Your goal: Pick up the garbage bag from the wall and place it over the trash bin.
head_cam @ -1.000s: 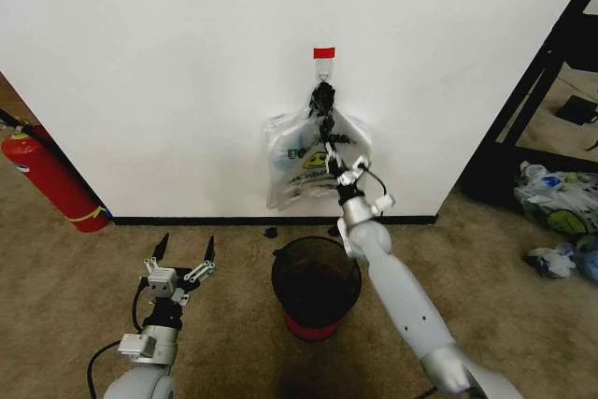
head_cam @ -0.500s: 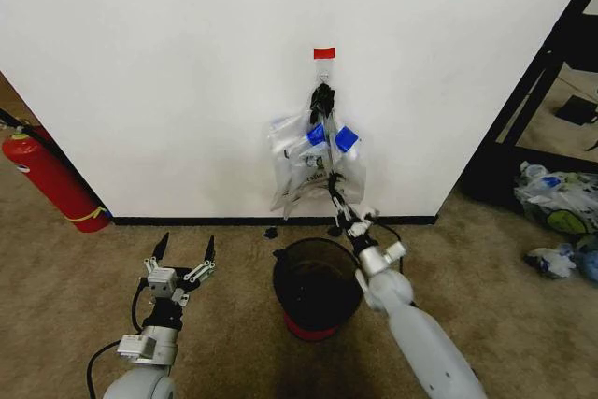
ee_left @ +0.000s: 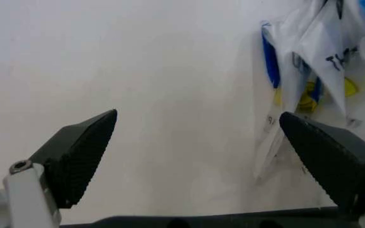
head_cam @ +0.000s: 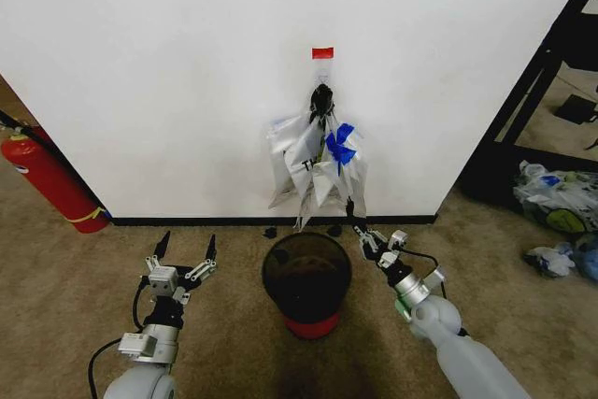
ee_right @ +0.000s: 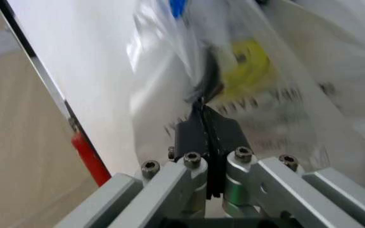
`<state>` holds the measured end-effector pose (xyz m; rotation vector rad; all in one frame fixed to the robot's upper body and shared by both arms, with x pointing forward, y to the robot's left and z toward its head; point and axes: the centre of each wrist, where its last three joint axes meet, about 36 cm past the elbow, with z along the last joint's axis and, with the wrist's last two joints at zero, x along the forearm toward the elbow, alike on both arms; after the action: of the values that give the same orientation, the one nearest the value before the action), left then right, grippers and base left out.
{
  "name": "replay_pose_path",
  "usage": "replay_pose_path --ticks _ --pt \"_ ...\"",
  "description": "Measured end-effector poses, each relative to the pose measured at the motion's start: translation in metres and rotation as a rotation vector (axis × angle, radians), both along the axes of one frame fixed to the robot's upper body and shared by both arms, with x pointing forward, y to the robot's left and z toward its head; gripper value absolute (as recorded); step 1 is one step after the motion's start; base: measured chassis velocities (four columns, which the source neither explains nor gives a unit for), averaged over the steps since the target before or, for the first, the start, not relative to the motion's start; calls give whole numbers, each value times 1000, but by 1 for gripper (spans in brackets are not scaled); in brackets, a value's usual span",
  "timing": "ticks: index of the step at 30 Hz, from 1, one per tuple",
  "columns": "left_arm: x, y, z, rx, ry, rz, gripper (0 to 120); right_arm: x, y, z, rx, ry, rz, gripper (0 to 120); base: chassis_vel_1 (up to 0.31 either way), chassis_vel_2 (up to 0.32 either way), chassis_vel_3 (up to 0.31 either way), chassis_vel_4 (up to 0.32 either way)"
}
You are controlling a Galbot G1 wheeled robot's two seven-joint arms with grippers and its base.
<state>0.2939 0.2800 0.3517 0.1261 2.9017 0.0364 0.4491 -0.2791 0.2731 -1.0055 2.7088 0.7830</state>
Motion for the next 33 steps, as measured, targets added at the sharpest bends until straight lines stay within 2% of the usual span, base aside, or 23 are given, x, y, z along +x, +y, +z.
replay_pose_path --ticks 3,7,13,18,27,33 --pt "1 5 1 4 -1 1 100 -2 10 9 9 -26 27 0 0 0 0 0" --pt "2 9 2 3 -2 6 100 -11 1 12 -36 -42 67 0 0 0 0 0" --pt "1 12 0 1 2 10 100 -28 -37 4 -154 -71 164 0 0 0 0 0" --pt "3 13 -1 2 1 8 100 -40 -55 6 -170 -97 216 0 0 0 0 0" --pt "4 14 0 4 -1 3 100 -53 -103 2 -284 -119 342 0 0 0 0 0" --pt "4 12 -1 1 2 1 100 -55 -112 -4 -304 -106 333 0 0 0 0 0"
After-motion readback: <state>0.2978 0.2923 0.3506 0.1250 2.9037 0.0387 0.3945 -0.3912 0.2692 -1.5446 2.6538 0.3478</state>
